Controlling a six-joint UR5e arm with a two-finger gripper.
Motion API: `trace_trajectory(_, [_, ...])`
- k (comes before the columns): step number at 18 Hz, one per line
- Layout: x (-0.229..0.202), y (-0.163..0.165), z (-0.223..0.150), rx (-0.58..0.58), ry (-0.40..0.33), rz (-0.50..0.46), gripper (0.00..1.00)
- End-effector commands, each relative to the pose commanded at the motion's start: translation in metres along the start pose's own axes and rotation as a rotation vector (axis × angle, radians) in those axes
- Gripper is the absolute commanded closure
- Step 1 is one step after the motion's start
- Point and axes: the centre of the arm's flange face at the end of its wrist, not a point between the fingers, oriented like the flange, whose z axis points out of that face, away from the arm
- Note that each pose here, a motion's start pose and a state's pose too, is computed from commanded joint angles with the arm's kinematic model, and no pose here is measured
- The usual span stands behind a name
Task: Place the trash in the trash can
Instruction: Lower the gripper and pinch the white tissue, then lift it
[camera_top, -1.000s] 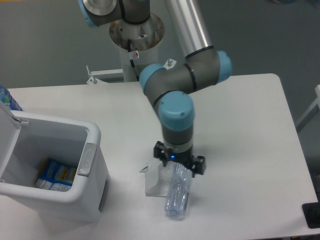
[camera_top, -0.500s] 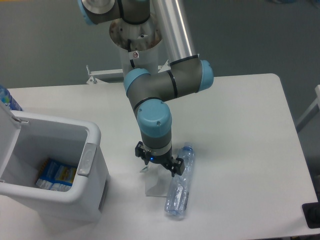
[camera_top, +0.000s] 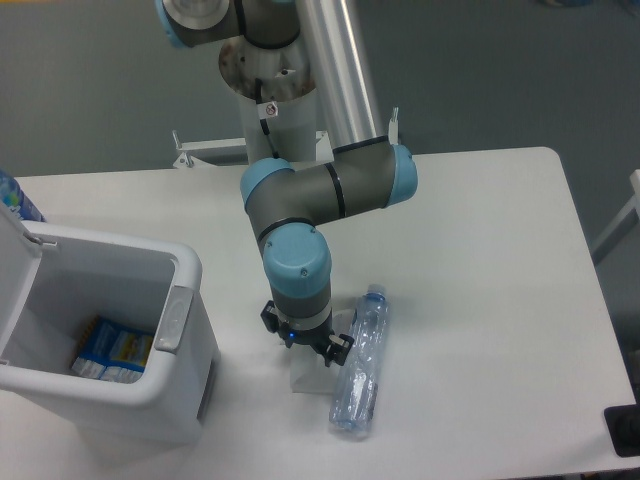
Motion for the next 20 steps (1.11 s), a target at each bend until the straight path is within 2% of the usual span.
trace_trajectory(2, [-0.002,0.000,-0.003,0.004,-0.004,-0.002,0.88])
trace_trajectory(5, [-0.002,0.000,-0.008,0.010,-0.010,-0.009,1.00])
trace_trajectory(11, [-0.005,-0.001,-0.025,0.050,0.001,-0.026,1.00])
trace_trajectory(17, [-0.031,0.006,-0.065,0.293,0.151,-0.100,1.00])
trace_trajectory(20, [-0.042,0.001,-0.077,0.386,0.225,-0.180,1.00])
